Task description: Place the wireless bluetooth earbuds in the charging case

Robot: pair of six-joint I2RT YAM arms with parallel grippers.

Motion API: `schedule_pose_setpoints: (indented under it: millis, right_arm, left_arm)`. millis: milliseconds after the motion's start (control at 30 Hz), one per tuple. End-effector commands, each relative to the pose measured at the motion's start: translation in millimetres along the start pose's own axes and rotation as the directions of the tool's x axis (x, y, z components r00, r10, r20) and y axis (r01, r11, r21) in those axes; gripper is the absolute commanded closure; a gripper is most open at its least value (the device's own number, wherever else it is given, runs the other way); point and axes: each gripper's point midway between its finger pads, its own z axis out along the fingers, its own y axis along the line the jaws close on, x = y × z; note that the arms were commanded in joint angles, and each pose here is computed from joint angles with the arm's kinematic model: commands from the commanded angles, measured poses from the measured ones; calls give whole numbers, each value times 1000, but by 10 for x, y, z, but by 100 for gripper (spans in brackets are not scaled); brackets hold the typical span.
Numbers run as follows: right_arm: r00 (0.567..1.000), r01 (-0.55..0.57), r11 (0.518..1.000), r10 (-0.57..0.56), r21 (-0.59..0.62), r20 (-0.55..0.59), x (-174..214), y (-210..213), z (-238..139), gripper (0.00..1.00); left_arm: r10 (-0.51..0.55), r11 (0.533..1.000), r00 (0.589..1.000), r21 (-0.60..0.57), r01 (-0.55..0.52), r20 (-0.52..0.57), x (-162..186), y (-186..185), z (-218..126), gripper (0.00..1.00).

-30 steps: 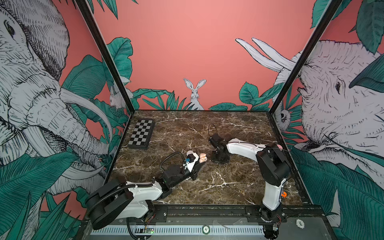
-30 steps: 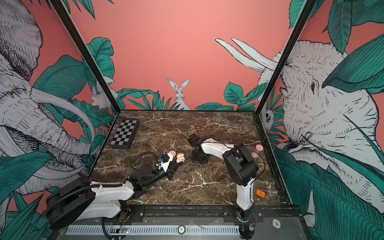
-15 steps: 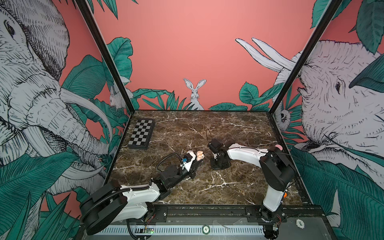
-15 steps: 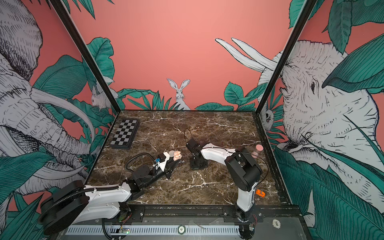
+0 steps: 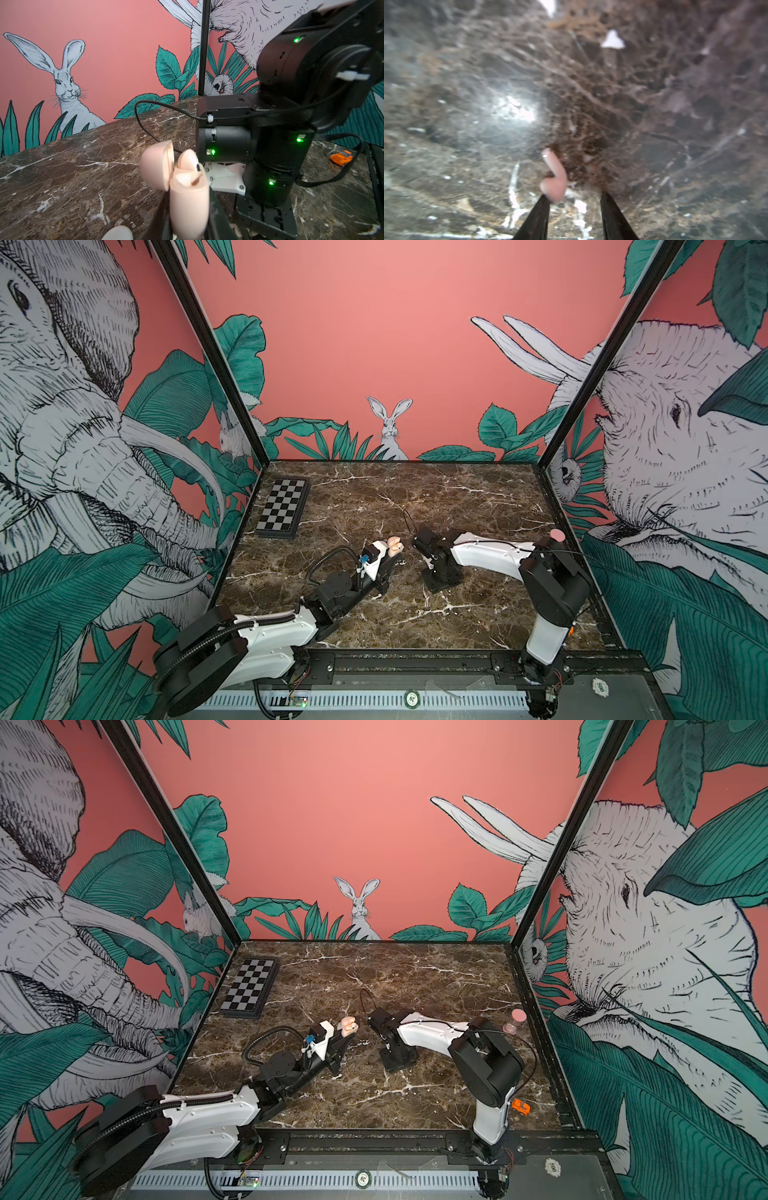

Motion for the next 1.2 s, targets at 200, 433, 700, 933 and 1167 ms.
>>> schedule_pose_setpoints:
  millis: [200, 433, 700, 933, 1167]
  right_arm:
    - [998, -54, 996, 52, 65, 28, -40, -128, 35, 58]
    - [984, -176, 982, 173, 75, 40, -97, -341, 95, 59]
    - [958, -270, 962, 265, 38, 110, -277, -475, 2, 60]
    - [852, -469, 865, 497, -180, 167, -114, -338, -444, 50]
    - [626, -685, 631, 766, -365, 149, -92, -173, -779, 20]
  left_arm:
    - [16, 1000, 1000, -17, -16, -6, 43, 26, -45, 100]
    - [17, 1000, 1000, -21, -17, -10, 69, 33, -43, 100]
    - [16, 999, 1000, -28, -16, 2, 31, 44, -48, 100]
    - [12, 999, 1000, -32, -11, 9, -8, 54, -69, 100]
    - [0, 1000, 1000, -27, 1, 17, -40, 37, -25, 100]
